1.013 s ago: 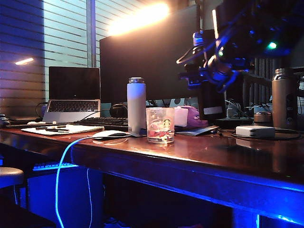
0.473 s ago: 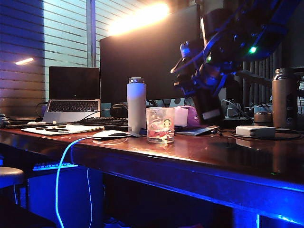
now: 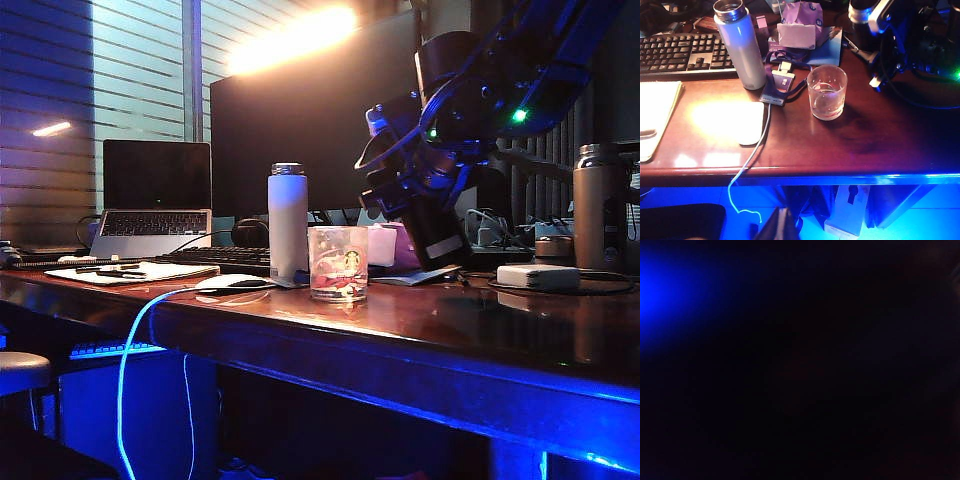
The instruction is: Pick up the black thermos, pour a little water from inside into the glass cup, then place the black thermos back on the table.
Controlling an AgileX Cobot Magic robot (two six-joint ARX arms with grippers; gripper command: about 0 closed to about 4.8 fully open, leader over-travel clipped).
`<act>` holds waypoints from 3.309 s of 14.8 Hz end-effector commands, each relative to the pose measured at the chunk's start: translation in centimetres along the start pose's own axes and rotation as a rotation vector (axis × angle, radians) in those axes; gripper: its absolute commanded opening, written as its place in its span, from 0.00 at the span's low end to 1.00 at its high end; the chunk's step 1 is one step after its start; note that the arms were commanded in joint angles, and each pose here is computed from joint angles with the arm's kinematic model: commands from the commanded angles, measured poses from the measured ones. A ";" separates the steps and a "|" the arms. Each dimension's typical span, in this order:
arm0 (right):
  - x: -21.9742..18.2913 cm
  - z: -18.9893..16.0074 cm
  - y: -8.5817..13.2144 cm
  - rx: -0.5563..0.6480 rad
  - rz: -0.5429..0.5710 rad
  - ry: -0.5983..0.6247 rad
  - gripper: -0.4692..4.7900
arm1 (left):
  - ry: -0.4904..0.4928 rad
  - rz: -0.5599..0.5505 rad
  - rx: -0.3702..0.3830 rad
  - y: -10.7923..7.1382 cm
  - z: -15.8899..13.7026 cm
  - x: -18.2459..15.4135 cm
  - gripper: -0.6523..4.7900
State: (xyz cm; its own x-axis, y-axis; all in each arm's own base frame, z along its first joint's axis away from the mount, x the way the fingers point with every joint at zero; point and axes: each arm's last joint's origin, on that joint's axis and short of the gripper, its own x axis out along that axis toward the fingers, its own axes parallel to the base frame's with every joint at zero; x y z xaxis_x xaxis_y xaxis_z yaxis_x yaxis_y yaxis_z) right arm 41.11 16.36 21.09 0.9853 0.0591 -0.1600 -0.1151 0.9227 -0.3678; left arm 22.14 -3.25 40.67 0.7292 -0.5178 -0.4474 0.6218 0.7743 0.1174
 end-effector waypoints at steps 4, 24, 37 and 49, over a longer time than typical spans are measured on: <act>0.4 1.1 0.0 -0.079 -0.012 -0.070 0.11 | -0.019 0.002 0.007 0.0 0.3 -0.2 0.11; 3.2 1.1 1.1 -0.456 -0.066 -0.024 0.11 | -0.019 0.002 0.006 0.0 0.3 -0.2 0.11; 3.6 0.5 1.4 -0.761 -0.077 -0.019 0.11 | -0.019 0.002 0.007 -0.1 0.3 -0.2 0.11; 3.5 0.9 1.1 -0.843 -0.128 -0.039 0.11 | -0.019 0.002 0.007 -0.1 0.3 -0.2 0.11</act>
State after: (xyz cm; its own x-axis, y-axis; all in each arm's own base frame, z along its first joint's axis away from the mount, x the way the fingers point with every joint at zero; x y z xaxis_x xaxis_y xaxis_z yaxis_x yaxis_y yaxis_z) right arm 44.53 17.90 19.07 0.9896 0.0032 -0.1438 -0.1379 0.3051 -0.9423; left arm 22.15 -3.26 40.66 0.7287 -0.5181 -0.4480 0.6221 0.7742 0.1166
